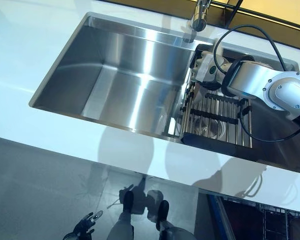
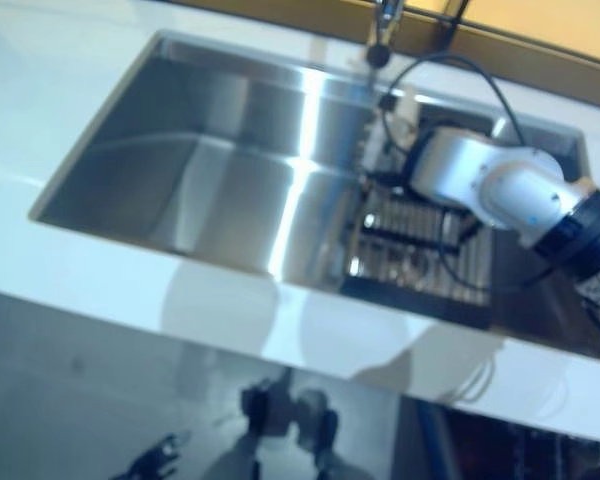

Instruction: Take plates into dishwasher

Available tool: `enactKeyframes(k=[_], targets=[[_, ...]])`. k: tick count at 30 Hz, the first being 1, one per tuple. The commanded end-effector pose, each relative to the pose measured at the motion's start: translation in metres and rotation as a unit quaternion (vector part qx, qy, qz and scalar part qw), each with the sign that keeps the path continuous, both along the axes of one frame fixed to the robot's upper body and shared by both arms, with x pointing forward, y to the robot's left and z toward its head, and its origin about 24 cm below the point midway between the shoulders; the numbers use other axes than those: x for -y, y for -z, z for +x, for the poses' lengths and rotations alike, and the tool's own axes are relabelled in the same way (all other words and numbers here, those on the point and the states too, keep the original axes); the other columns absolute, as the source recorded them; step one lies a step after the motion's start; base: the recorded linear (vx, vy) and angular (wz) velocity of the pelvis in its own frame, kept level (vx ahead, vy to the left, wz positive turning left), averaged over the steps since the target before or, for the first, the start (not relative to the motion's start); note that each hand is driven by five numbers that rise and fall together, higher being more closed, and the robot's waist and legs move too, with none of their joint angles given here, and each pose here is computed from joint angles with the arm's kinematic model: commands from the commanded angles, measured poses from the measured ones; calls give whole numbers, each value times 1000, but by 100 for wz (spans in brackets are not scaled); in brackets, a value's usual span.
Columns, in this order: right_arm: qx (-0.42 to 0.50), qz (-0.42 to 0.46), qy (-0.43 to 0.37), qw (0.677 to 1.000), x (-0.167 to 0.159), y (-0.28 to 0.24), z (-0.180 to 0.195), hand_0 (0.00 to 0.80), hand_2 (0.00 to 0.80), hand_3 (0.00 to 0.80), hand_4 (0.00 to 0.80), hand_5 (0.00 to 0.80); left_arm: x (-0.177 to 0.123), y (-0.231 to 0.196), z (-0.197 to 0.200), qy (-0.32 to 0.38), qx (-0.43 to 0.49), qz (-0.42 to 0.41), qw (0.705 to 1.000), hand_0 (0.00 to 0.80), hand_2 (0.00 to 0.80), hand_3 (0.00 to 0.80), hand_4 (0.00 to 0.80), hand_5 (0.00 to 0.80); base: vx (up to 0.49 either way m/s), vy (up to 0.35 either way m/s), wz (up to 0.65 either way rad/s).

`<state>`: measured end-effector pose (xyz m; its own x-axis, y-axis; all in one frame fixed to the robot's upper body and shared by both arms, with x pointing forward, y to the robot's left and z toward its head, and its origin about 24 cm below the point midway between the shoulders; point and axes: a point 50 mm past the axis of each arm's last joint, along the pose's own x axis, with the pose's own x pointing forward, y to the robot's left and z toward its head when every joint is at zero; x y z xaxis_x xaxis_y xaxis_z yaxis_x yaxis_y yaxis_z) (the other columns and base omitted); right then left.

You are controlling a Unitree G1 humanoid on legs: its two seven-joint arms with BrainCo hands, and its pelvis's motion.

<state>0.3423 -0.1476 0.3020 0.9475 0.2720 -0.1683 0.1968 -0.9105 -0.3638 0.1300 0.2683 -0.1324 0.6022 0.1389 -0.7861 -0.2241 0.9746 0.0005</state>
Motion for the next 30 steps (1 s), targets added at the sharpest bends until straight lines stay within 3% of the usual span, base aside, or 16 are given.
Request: enactKeyframes(k=[1, 18, 30], targets=[[17, 1, 14, 1000, 4, -6, 3, 800, 800, 800, 800, 800, -13, -5, 0, -14, 9, 16, 1000, 0, 0, 0, 0, 0, 0, 0, 0], [25, 47, 37, 998, 24, -20, 8, 800, 800, 800, 800, 800, -14, -1, -10, -9, -10, 19, 1000, 0, 0, 0, 0, 0, -1, -1, 0], [100, 115, 63, 986, 68, -53, 6, 800, 800, 800, 800, 800, -7, 7, -23, -7, -41, 16, 999, 0, 0, 0, 0, 0, 11, -11, -20]])
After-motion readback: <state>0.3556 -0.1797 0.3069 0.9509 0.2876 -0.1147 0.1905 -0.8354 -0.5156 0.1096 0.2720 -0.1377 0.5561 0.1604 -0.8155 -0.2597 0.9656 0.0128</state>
